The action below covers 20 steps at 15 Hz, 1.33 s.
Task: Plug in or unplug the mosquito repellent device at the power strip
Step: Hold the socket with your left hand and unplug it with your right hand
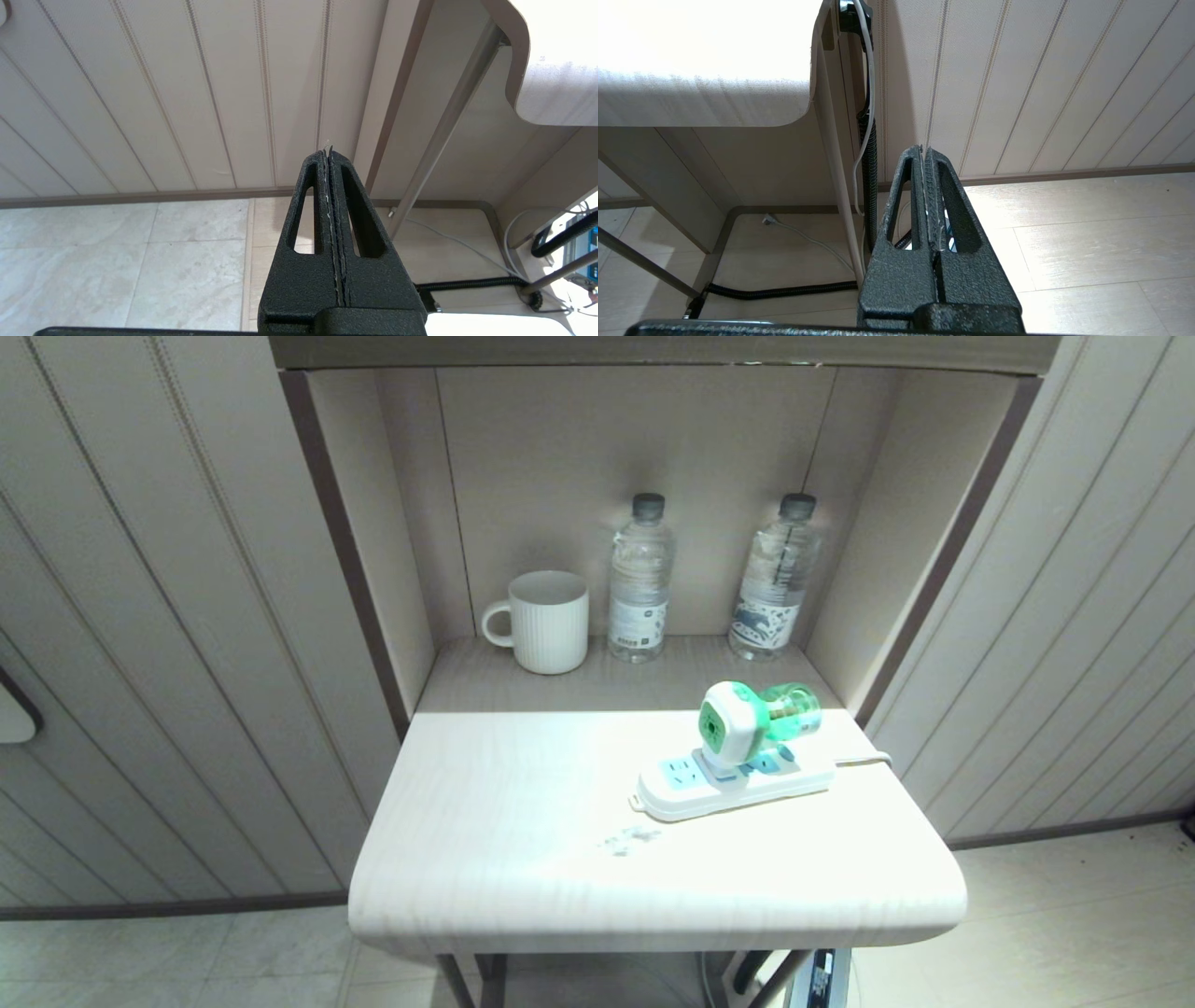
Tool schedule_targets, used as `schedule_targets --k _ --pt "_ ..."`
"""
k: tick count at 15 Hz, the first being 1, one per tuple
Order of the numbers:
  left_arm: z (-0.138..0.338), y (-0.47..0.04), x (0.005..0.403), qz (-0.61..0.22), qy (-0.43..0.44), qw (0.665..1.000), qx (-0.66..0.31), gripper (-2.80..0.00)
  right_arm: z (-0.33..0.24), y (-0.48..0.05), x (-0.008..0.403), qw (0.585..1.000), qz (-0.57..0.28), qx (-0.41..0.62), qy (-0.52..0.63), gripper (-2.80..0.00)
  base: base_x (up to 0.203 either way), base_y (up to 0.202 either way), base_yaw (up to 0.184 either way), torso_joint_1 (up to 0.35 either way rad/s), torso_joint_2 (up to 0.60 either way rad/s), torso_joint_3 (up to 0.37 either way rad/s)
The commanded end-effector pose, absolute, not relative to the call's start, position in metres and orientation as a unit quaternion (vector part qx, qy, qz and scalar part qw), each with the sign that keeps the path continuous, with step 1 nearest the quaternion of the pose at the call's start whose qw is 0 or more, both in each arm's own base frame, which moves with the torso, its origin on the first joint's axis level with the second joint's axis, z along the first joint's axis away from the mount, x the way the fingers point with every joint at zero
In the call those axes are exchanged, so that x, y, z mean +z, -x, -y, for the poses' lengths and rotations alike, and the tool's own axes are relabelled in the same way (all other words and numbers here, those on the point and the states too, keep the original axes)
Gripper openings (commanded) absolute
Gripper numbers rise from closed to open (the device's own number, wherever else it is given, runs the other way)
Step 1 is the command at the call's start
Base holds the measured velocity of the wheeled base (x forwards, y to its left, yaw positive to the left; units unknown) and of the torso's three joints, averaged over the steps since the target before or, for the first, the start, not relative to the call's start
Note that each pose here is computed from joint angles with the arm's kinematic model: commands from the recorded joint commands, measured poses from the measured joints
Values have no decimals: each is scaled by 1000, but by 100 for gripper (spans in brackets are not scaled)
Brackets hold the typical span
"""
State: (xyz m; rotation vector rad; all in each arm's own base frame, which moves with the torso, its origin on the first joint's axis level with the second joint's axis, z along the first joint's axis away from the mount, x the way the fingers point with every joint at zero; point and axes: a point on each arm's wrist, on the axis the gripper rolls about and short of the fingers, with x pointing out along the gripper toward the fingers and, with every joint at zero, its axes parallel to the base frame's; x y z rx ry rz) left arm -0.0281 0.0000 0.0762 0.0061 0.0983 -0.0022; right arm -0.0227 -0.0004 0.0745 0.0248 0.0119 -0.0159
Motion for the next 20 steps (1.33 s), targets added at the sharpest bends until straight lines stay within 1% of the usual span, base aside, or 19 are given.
schedule_targets --k 1,7,9,20 --pt "0 28 76 -51 -2 999 -1 -280 0 23 74 1000 -7 -8 -12 -280 0 0 0 0 0 0" --pt "0 28 76 -51 -1 999 -1 -280 0 23 74 1000 -7 -9 -12 -280 0 0 0 0 0 0" --pt "0 28 76 -51 -1 999 -1 -280 0 23 74 1000 -7 -8 -12 -280 0 0 0 80 -175 -111" --pt "0 28 76 -50 -1 999 -1 -280 0 22 74 1000 -8 -8 -12 -280 0 0 0 201 -470 -271"
